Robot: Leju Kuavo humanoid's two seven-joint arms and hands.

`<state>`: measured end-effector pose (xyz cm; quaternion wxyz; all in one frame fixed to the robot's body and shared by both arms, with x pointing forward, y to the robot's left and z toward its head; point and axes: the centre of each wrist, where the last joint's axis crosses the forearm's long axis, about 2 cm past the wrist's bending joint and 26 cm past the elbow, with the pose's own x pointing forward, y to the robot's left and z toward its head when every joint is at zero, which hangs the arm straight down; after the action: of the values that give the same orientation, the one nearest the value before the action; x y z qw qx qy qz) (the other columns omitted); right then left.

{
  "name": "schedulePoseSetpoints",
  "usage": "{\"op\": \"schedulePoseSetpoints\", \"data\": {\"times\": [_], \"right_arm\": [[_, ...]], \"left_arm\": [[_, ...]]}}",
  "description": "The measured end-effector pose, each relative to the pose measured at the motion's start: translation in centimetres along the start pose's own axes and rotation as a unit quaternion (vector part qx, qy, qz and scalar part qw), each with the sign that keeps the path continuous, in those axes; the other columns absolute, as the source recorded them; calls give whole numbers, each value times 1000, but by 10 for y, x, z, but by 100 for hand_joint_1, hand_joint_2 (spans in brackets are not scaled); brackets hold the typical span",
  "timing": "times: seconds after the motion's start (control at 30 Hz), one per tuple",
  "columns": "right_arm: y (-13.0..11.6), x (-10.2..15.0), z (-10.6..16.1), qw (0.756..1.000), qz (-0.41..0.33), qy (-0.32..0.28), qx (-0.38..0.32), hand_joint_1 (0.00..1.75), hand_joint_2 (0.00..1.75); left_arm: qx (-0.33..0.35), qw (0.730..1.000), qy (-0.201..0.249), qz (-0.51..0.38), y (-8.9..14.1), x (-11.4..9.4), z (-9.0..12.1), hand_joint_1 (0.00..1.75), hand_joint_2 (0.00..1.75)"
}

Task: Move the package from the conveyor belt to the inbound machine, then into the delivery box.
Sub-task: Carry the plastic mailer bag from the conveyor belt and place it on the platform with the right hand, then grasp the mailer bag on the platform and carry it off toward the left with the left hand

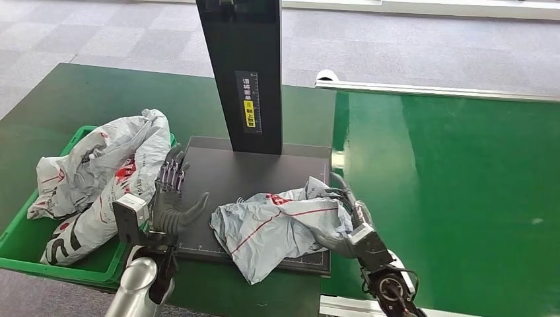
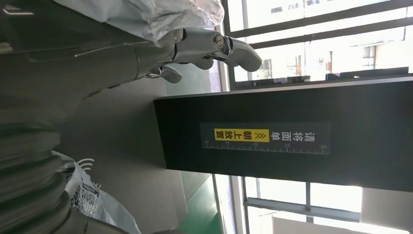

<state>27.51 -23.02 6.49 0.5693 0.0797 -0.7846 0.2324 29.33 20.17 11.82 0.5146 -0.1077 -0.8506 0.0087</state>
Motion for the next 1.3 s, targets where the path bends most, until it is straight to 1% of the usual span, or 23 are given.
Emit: {"op": "schedulePoseSetpoints", "data": {"times": [0.13,0.33,0.37,0.43,0.5,0.57,0.73,0.93,1.0,1.07,1.17,1.23,1.3], "right_arm": [[-15,3,11,999,-23,-10,-32,0,175],[-28,6,14,997,-45,-27,-53,0,175],[-30,7,14,996,-57,-31,-57,0,175],[-36,9,12,991,-107,-39,-65,0,175],[-43,12,12,981,-169,-53,-77,0,175],[-52,15,14,972,-204,-68,-94,0,175],[-68,19,21,967,-211,-83,-119,0,175],[-72,20,24,966,-208,-87,-128,0,175],[-74,21,24,966,-206,-88,-130,0,175],[-76,21,26,965,-204,-88,-137,0,175],[-81,20,28,967,-192,-85,-145,0,175],[-83,18,29,970,-177,-79,-145,0,175],[-84,16,28,973,-168,-73,-141,0,175]], "left_arm": [[-1,1000,5,-3,0,-2,5,0,175],[-3,1000,8,-6,0,-3,8,0,175],[-4,1000,8,-7,0,-3,8,0,175],[-8,1000,8,-15,0,-3,8,0,175],[-15,999,7,-34,2,-2,9,0,175],[-21,998,5,-53,3,-2,9,0,175],[-26,997,3,-68,4,-2,9,0,175],[-28,997,3,-71,5,-2,9,0,175],[-35,995,2,-91,5,-2,9,0,175],[-67,985,1,-161,2,-1,8,0,175],[-148,949,-7,-278,-11,1,4,0,175],[-193,924,-11,-330,-24,3,-5,0,175],[-243,893,-7,-379,-39,3,-19,0,175]]}}
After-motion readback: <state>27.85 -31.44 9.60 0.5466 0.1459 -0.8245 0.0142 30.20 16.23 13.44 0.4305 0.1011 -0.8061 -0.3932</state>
